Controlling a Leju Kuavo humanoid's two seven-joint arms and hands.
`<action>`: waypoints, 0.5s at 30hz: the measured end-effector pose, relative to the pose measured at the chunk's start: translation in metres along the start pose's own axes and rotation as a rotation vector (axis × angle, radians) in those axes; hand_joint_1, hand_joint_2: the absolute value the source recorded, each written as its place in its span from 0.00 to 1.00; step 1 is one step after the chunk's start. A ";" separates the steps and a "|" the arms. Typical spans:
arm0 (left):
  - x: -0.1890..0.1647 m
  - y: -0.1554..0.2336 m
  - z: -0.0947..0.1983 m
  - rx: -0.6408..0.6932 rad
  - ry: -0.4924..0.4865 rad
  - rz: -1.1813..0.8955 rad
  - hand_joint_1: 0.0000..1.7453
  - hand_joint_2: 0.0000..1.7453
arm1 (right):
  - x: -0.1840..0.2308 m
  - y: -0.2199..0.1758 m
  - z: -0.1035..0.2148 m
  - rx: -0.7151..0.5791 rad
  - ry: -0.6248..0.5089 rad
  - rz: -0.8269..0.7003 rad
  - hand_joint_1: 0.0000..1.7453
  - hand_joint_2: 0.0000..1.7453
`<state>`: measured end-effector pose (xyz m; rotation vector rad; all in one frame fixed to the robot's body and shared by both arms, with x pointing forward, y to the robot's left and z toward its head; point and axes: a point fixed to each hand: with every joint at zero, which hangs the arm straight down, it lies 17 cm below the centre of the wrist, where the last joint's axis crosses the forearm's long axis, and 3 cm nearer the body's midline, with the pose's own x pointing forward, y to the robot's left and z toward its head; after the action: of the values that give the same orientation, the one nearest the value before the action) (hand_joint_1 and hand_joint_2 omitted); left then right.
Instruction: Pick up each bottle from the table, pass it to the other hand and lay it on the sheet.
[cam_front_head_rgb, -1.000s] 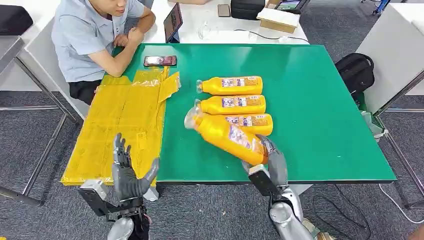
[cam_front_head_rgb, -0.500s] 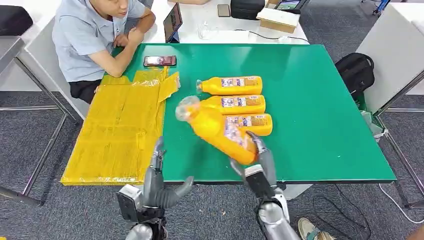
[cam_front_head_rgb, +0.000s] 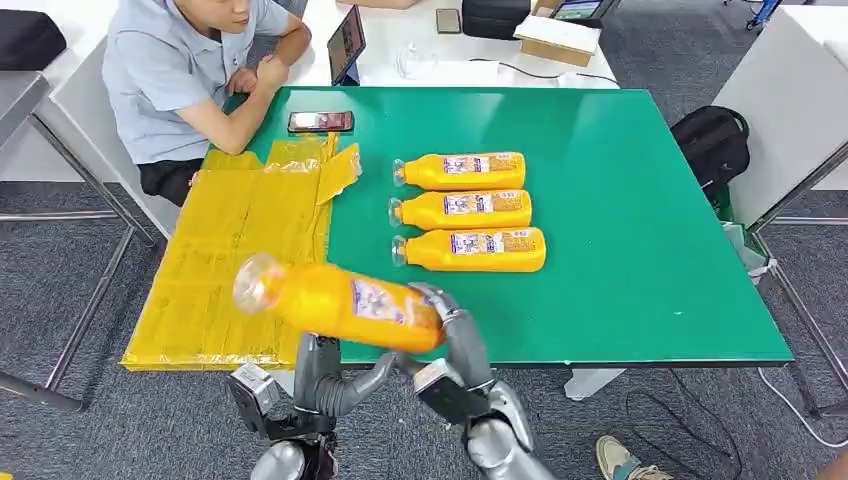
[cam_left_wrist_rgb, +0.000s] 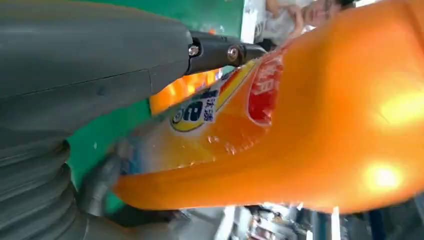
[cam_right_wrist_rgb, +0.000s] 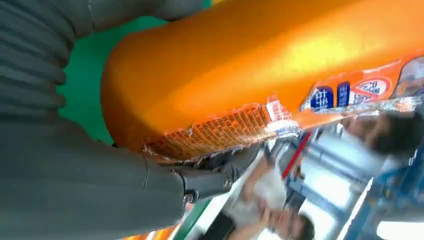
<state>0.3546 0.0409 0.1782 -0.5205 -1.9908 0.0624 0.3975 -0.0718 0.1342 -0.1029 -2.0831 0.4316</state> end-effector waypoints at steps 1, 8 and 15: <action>0.001 -0.001 0.000 -0.003 -0.003 0.008 0.00 1.00 | 0.001 0.007 0.002 0.012 0.002 -0.009 1.00 1.00; 0.035 -0.006 -0.012 -0.003 -0.103 -0.052 0.00 1.00 | -0.011 0.055 0.016 0.143 0.061 -0.096 1.00 1.00; 0.051 -0.005 -0.013 -0.003 -0.138 -0.011 0.00 1.00 | -0.041 0.082 0.038 0.263 0.136 -0.065 1.00 1.00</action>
<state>0.3455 0.0537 0.2290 -0.5188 -2.1289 0.0910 0.3783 -0.0151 0.0547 0.0879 -1.8735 0.6365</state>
